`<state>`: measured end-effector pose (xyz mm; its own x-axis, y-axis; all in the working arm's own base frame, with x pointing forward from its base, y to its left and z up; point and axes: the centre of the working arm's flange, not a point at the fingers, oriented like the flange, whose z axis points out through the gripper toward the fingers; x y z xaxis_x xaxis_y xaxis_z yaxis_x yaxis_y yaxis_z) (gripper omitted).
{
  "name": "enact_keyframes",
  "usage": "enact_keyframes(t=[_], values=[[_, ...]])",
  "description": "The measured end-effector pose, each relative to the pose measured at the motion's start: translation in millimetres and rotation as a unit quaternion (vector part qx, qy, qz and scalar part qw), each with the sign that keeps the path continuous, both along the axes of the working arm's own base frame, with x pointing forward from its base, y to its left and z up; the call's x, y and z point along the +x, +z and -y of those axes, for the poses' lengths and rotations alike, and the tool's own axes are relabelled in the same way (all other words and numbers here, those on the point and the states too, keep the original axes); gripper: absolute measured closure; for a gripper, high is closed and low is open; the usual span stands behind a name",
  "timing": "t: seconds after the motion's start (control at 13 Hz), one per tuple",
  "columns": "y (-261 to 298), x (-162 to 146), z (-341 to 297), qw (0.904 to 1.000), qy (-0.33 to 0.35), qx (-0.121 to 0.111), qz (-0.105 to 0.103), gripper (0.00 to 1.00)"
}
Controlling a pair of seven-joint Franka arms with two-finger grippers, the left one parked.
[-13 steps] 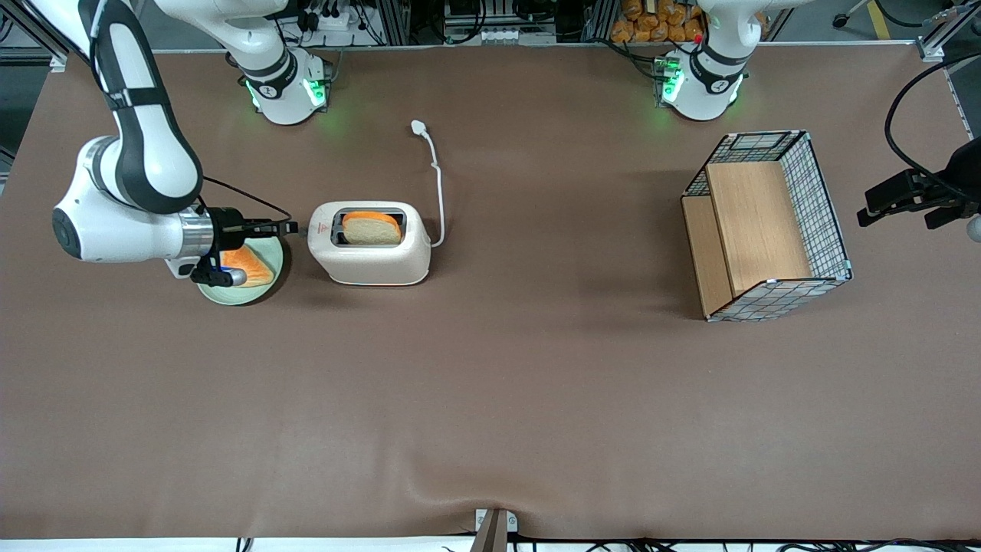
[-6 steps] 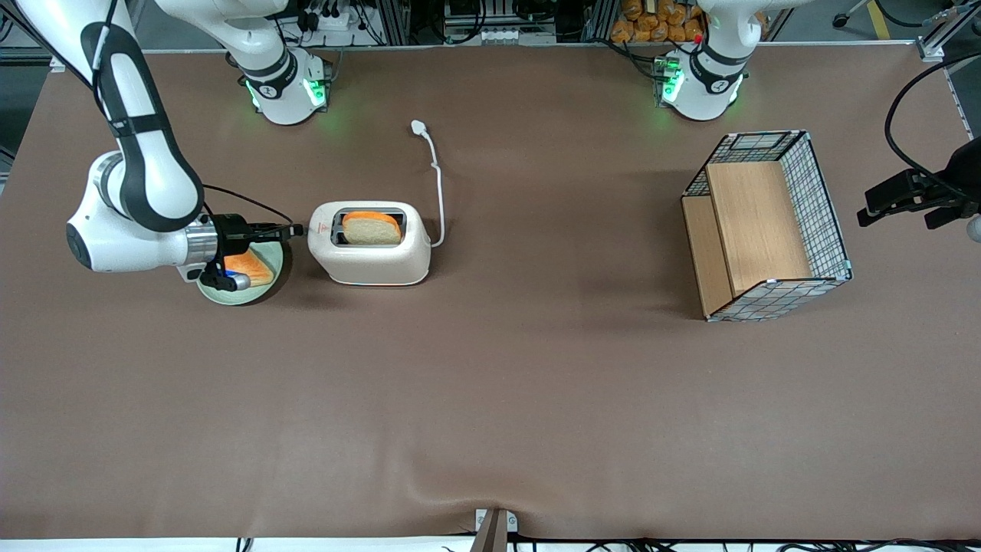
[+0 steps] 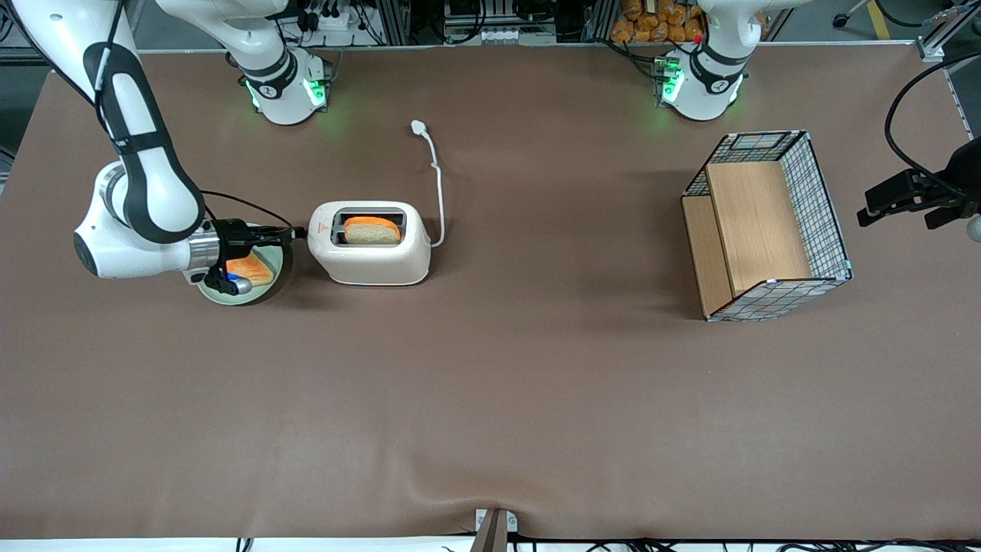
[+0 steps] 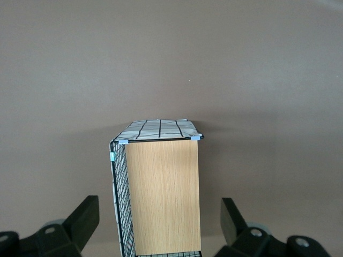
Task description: Press toaster button with right arm
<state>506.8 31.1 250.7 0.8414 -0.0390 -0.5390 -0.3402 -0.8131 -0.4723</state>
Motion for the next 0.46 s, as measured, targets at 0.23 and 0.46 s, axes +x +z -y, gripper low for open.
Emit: enact_keyframes(t=[0.23, 0.46], values=[[-13, -1, 0, 0.9999, -0.006, 0.004, -0.012, 0.99], [-23, -1, 0, 0.9998, -0.01, 0.004, -0.015, 0.99]])
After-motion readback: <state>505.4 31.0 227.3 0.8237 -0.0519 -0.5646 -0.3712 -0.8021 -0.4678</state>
